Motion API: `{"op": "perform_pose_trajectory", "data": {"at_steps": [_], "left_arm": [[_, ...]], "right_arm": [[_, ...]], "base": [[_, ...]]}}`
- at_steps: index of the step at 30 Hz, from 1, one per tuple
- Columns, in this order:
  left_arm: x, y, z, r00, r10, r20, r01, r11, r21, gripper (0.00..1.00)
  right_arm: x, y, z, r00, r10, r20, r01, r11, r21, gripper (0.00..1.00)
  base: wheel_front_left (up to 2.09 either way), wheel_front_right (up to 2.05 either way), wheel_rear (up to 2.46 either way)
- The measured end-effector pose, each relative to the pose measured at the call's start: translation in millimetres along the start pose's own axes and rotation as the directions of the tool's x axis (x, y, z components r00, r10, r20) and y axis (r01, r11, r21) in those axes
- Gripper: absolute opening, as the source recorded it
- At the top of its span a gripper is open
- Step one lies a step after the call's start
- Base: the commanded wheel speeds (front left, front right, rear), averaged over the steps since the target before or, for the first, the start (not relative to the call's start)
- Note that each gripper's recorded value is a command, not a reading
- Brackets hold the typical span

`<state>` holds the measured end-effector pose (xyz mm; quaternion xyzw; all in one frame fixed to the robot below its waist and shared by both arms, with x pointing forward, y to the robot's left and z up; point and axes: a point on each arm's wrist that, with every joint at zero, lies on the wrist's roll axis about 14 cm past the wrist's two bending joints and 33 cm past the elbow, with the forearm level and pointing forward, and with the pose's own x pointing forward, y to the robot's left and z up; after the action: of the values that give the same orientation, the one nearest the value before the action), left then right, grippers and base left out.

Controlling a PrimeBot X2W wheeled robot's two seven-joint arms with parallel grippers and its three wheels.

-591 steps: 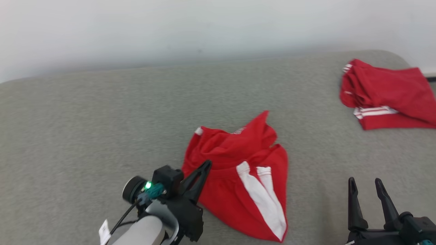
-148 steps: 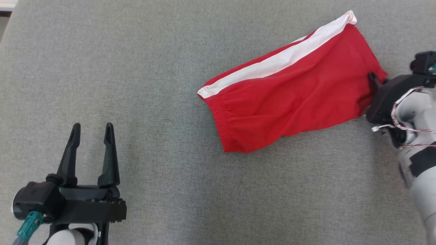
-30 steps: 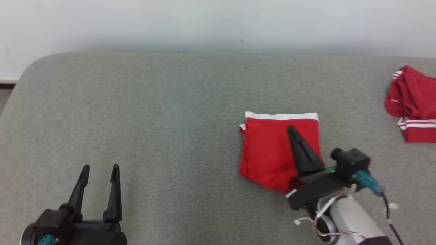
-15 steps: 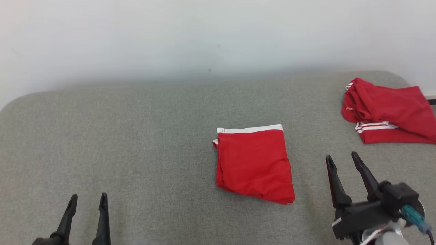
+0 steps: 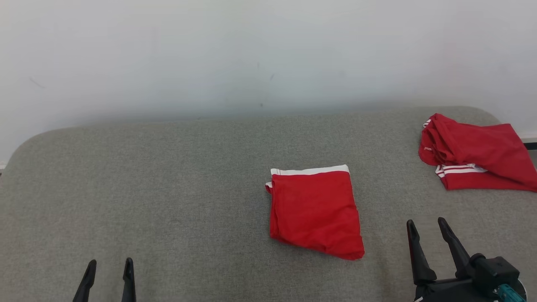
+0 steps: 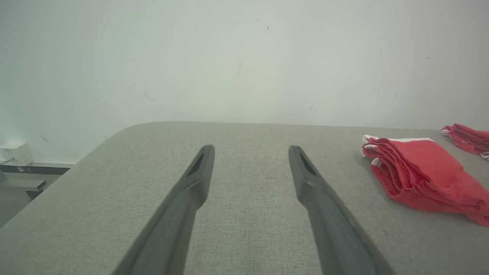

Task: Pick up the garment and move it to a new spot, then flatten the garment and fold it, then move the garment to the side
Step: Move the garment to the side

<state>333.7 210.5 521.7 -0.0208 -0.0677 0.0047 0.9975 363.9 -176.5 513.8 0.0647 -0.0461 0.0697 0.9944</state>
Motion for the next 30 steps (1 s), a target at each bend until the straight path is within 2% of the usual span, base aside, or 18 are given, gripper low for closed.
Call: {"op": "perform_pose_trajectory", "data": {"at_steps": [8, 23, 30], "left_arm": [[-9, 6, 0, 1.0, 0.013, -0.004, -0.013, 1.0, 0.011, 1.0], [-9, 6, -3, 1.0, 0.013, -0.014, -0.013, 1.0, 0.009, 1.0], [-4, 4, -2, 1.0, 0.009, -0.007, -0.009, 1.0, 0.004, 1.0]], "right_arm": [[3, 13, -4, 0.999, 0.034, -0.009, -0.034, 0.999, 0.001, 1.0], [5, 16, -12, 0.998, 0.049, -0.037, -0.049, 0.999, -0.002, 1.0], [30, 28, -10, 0.992, 0.109, -0.067, -0.112, 0.993, -0.035, 1.0]], "base": [[0.0, 0.0, 0.0], [0.0, 0.0, 0.0], [0.0, 0.0, 0.0]]}}
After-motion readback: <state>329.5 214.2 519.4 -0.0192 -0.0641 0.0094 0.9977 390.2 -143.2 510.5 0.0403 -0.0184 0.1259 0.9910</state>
